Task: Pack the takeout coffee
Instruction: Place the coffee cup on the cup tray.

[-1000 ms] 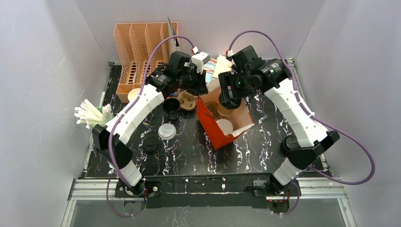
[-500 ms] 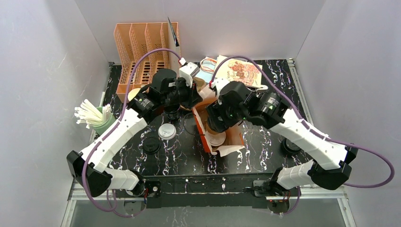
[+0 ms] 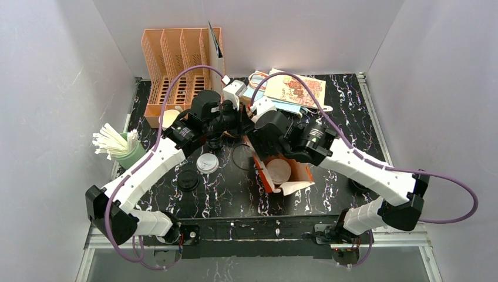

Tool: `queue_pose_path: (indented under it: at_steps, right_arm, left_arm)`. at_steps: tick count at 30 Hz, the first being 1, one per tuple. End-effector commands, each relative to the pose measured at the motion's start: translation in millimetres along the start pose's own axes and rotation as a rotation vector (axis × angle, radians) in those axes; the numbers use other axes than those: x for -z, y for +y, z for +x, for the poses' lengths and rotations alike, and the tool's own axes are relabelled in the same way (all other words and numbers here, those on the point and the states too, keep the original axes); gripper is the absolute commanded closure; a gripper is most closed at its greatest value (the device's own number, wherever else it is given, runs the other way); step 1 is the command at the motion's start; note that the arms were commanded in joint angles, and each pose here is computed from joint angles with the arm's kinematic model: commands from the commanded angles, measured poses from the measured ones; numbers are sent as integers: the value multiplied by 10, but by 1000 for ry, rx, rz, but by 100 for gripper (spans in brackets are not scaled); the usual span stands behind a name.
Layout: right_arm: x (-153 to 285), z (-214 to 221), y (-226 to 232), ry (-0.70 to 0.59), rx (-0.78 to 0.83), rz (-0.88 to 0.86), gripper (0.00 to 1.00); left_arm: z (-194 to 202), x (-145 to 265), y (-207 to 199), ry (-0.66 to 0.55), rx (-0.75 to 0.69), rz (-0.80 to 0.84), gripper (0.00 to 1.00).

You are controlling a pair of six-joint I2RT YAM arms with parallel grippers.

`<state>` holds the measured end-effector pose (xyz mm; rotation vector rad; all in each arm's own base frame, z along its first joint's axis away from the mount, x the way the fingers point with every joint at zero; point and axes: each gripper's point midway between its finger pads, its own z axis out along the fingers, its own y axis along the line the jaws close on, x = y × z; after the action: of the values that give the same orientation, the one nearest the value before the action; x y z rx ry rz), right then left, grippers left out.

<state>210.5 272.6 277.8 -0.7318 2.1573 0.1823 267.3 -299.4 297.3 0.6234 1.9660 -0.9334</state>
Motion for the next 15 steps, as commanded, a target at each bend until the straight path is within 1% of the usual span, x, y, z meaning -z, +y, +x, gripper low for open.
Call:
queue_pose_path:
  at_steps: [1, 3, 6, 15]
  right_arm:
    - [-133, -88, -81, -43, -15, 64, 92]
    - [-161, -26, -71, -18, -41, 42, 92]
    - [-222, 138, -84, 26, -55, 53, 93]
    - [-392, 403, -104, 77, -66, 65, 95]
  left_arm:
    - [19, -113, -133, -8, 128, 69, 100]
    - [81, -150, -138, 27, 147, 80, 100]
    - [182, -178, -124, 69, 153, 82, 100]
    - [395, -179, -81, 172, 141, 73, 100]
